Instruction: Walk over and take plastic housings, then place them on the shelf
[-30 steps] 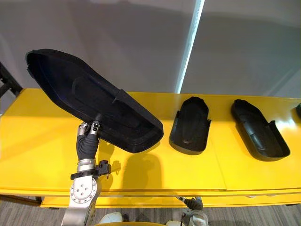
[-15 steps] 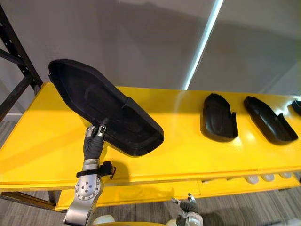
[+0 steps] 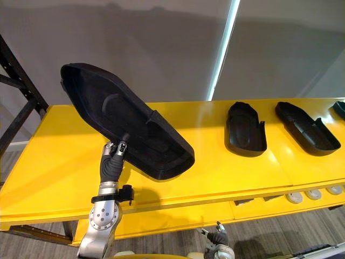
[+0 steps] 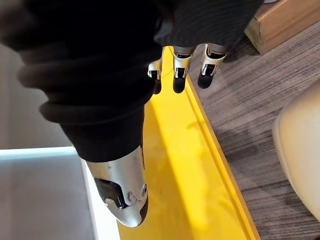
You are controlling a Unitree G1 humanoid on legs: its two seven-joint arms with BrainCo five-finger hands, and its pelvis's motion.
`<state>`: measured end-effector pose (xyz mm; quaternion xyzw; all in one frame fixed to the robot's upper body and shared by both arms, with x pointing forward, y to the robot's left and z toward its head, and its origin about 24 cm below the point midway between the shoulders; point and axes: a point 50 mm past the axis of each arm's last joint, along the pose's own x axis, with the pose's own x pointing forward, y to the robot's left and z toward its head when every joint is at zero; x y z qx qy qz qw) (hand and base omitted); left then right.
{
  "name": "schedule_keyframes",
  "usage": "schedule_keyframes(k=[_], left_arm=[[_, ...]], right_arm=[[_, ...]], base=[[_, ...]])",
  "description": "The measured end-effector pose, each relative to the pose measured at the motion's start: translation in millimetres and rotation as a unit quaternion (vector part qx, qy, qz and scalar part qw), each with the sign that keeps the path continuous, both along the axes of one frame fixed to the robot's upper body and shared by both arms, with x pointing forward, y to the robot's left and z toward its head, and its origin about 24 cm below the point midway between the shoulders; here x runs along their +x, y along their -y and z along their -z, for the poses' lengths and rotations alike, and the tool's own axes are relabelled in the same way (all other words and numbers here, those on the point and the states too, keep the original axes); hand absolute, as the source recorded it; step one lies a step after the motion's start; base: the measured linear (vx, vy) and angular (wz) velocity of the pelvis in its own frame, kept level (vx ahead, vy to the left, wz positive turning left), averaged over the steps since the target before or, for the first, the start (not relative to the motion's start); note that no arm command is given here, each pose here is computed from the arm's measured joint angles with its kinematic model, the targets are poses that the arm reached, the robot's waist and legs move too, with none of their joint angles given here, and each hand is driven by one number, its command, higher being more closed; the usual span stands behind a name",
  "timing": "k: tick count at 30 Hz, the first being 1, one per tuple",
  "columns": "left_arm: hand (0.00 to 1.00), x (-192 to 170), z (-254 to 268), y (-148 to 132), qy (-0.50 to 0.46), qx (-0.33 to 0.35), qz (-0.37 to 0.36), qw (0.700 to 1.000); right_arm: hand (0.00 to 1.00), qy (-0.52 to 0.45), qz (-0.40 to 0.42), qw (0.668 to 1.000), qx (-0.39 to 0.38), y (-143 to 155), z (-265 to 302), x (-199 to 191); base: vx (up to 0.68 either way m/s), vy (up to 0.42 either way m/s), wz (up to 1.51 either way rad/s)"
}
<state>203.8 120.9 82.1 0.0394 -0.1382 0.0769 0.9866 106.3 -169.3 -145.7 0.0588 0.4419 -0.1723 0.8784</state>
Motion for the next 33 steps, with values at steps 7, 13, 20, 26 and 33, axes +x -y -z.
schedule_keyframes(k=[7,13,20,26,33], left_arm=[[1.00,-2,3,-6,-0.008,0.003,-0.014,1.000],[1.00,-2,8,-14,-0.022,0.009,-0.031,0.999],[1.00,10,21,-40,-0.063,0.058,-0.074,0.994],[1.00,38,10,-64,-0.053,0.100,-0.104,0.988],[1.00,60,25,-88,-0.114,0.129,-0.126,0.977]], right_arm=[[0.00,-0.001,0.002,1.000,-0.002,1,0,-1],[0.00,-0.005,0.001,1.000,-0.004,3,1,-3],[0.00,-0.023,0.002,1.000,-0.008,8,4,-15],[0.00,-0.040,-0.002,0.999,-0.001,9,8,-26],[0.00,-0.040,-0.009,0.999,0.000,14,8,-22]], base=[[0.03,0.024,-0.11],[-0.05,0.022,-0.13],[-0.13,0.012,-0.07],[-0.06,-0.007,-0.05],[0.06,-0.003,-0.02]])
